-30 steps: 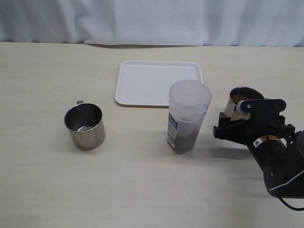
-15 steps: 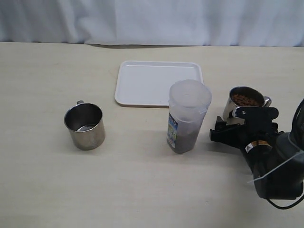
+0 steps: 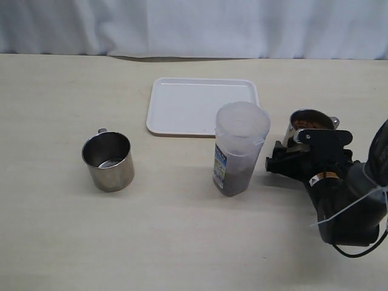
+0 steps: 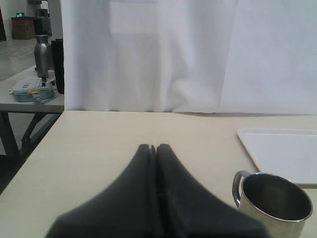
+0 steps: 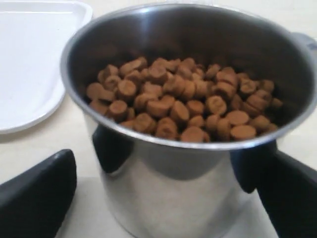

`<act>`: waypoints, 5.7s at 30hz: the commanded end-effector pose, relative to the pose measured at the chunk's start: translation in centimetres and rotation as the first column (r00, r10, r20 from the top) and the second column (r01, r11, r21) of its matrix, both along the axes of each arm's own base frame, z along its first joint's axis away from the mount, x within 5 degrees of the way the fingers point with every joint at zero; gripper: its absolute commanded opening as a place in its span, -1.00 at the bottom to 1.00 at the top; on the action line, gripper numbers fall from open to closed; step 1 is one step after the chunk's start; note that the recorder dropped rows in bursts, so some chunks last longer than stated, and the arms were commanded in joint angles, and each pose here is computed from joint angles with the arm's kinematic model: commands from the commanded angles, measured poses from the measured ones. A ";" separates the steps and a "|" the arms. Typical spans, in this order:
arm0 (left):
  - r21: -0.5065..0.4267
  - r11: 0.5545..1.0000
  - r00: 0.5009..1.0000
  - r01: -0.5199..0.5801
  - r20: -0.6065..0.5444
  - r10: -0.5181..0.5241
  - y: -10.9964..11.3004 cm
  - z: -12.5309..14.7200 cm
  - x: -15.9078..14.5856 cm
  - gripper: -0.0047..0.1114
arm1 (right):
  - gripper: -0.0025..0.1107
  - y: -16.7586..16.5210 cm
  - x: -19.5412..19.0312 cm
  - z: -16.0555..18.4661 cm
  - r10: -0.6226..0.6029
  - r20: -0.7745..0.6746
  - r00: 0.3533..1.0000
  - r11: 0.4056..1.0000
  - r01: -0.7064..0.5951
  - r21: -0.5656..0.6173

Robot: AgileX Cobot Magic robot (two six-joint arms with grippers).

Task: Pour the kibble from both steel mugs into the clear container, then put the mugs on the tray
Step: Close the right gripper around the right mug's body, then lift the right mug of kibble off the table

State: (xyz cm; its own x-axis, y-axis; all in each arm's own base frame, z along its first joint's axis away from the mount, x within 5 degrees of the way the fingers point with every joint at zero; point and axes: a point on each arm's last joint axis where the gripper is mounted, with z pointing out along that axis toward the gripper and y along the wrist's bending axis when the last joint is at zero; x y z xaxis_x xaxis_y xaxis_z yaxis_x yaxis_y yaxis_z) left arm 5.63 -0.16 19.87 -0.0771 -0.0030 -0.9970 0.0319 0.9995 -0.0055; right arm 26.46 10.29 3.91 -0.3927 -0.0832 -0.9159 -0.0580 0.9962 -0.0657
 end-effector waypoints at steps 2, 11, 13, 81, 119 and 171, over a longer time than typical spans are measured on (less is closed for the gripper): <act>-0.006 1.000 1.000 0.007 0.013 -0.007 0.0 0.1 0.0 -0.92 | 0.42 0.3 0.8 0.4 0.012 0.036 0.999 1.000 -0.011 -0.015; -0.006 1.000 1.000 0.007 0.013 -0.007 0.0 0.1 0.0 -0.92 | 0.42 -0.4 1.8 0.6 -0.025 0.056 0.998 1.000 0.025 -0.003; -0.006 1.000 1.000 0.007 0.013 -0.007 0.0 0.1 0.0 -0.92 | 0.42 -0.5 1.8 0.6 -0.034 0.055 0.998 0.999 0.033 0.012; -0.006 1.000 1.000 0.007 0.013 -0.007 0.0 0.1 0.0 -0.92 | 0.42 0.3 3.5 0.9 -0.055 0.040 0.998 0.998 0.053 0.042; -0.006 1.000 1.000 0.007 0.013 -0.007 0.0 0.1 0.0 -0.92 | 0.42 0.9 3.8 -1.0 0.045 0.073 0.996 0.997 -0.040 -0.063; -0.004 1.000 1.000 0.007 0.013 -0.007 0.0 0.1 0.0 -0.92 | -0.87 -1.0 -1.6 16.1 0.143 0.069 0.987 0.987 -0.137 -0.081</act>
